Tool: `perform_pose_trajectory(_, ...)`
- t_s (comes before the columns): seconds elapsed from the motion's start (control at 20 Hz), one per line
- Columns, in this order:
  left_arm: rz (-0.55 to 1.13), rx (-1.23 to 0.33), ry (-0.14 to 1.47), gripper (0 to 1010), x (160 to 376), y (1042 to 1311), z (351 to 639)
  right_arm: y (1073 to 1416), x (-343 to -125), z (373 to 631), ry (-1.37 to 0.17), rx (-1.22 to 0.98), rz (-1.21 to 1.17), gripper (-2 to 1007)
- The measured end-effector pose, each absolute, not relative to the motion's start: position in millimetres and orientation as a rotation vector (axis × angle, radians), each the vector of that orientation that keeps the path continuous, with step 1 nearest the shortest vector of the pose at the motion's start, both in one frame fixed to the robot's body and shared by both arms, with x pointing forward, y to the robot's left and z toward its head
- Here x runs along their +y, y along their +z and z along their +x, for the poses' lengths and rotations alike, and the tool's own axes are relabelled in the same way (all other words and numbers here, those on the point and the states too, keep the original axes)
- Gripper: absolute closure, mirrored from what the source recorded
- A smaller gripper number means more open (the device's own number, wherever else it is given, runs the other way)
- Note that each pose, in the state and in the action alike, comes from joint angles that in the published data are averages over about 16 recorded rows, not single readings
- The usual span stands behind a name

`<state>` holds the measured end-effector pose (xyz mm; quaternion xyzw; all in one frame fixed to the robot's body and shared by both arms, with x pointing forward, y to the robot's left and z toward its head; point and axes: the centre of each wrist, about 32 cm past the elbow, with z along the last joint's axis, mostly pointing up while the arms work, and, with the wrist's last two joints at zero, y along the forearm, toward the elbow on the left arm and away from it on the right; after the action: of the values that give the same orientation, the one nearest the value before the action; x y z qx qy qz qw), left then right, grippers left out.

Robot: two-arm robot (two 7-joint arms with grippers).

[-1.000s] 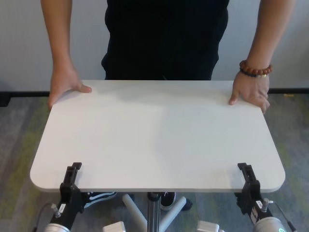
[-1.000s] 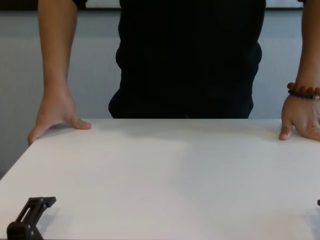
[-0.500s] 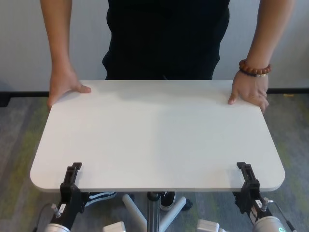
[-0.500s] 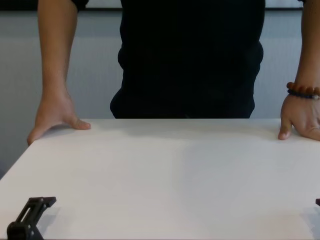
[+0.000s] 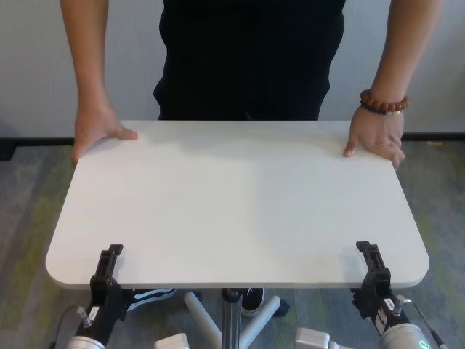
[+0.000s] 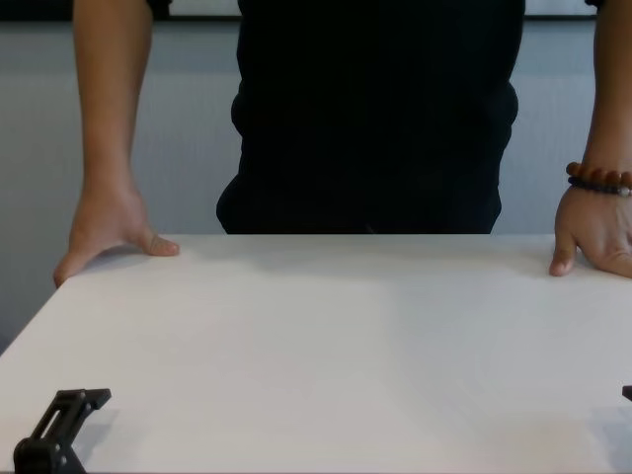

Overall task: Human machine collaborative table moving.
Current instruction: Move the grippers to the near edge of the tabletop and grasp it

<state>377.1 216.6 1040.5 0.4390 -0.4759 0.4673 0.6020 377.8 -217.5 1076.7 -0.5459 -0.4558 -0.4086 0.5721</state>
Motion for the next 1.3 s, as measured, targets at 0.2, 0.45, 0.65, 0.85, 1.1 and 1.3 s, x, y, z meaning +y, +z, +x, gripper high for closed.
perform_pose_trajectory(0.2, 1.017, -1.102, 1.083, 10, 216.6, 1040.5, 377.1, 1077.4, -217.1, 377.9, -0.963, -1.061, -1.275, 0)
perform_pose_trajectory(0.45, 1.017, -1.102, 1.083, 10, 216.6, 1040.5, 377.1, 1078.3, -216.8, 377.8, -0.967, -1.051, -1.271, 0)
perform_pose_trajectory(0.65, 1.017, -1.102, 1.083, 10, 216.6, 1040.5, 377.1, 1078.7, -216.6, 377.8, -0.971, -1.043, -1.267, 0)
perform_pose_trajectory(0.85, 1.017, -1.102, 1.083, 10, 216.6, 1040.5, 377.1, 1078.9, -216.5, 377.7, -0.973, -1.040, -1.265, 0)
perform_pose_trajectory(1.1, 1.017, -1.102, 1.083, 10, 216.6, 1040.5, 377.1, 1078.7, -216.4, 377.7, -0.972, -1.044, -1.267, 0)
perform_pose_trajectory(1.3, 1.017, -1.102, 1.083, 10, 216.6, 1040.5, 377.1, 1078.6, -216.4, 377.7, -0.971, -1.047, -1.269, 0)
